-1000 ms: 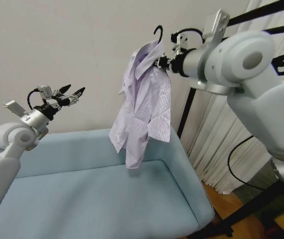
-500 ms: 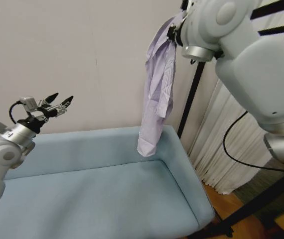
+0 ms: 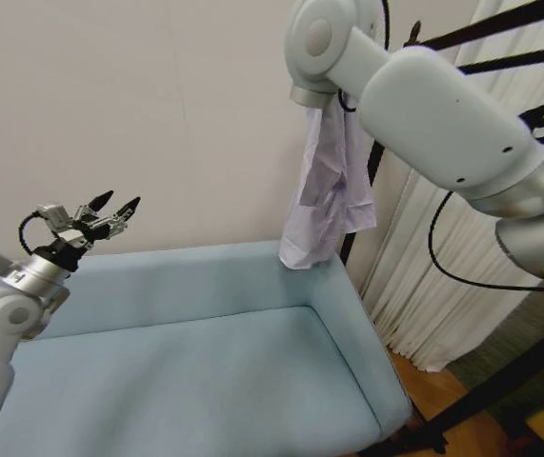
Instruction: Pick up the clothes from the sofa and hang them on the clothes hanger.
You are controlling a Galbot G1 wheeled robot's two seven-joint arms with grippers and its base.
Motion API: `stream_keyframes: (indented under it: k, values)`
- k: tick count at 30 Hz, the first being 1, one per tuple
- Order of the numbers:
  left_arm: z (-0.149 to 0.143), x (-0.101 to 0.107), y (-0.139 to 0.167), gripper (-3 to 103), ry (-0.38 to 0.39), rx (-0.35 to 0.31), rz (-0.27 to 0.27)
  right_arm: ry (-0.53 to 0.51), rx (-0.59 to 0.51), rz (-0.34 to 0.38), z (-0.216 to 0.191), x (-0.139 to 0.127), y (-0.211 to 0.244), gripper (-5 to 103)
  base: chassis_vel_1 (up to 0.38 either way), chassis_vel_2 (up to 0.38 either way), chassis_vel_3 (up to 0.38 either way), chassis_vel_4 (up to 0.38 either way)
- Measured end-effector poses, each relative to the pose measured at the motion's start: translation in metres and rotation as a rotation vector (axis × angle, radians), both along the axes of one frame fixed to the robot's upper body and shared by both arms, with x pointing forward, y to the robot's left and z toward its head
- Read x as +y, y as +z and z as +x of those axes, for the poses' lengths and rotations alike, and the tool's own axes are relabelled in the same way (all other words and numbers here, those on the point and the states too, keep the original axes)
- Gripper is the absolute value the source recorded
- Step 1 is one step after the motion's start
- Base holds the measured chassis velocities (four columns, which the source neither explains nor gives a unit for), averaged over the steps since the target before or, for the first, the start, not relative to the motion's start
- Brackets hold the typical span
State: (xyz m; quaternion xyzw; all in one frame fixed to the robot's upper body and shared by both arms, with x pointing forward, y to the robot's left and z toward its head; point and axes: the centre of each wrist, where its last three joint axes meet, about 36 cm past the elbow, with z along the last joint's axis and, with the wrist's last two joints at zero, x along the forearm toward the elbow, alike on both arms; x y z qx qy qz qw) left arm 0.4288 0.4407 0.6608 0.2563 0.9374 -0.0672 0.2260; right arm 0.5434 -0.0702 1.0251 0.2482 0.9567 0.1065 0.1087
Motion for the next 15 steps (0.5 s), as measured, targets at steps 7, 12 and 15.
stream_keyframes:
  k: [7,12,15]
  values:
    - [0.004,0.002,-0.008,100,-0.003,0.003,-0.006,-0.128,0.036,-0.008,0.051,-0.035,0.000,2,0.000,0.000,0.000,0.000]
    - [0.006,0.000,-0.011,100,-0.009,0.006,-0.005,-0.211,0.076,-0.021,0.094,-0.064,-0.016,2,0.000,0.000,0.000,0.000]
    - [0.006,0.000,-0.013,100,-0.010,0.010,-0.005,-0.236,0.094,-0.019,0.110,-0.080,-0.022,2,0.000,0.000,0.000,0.000]
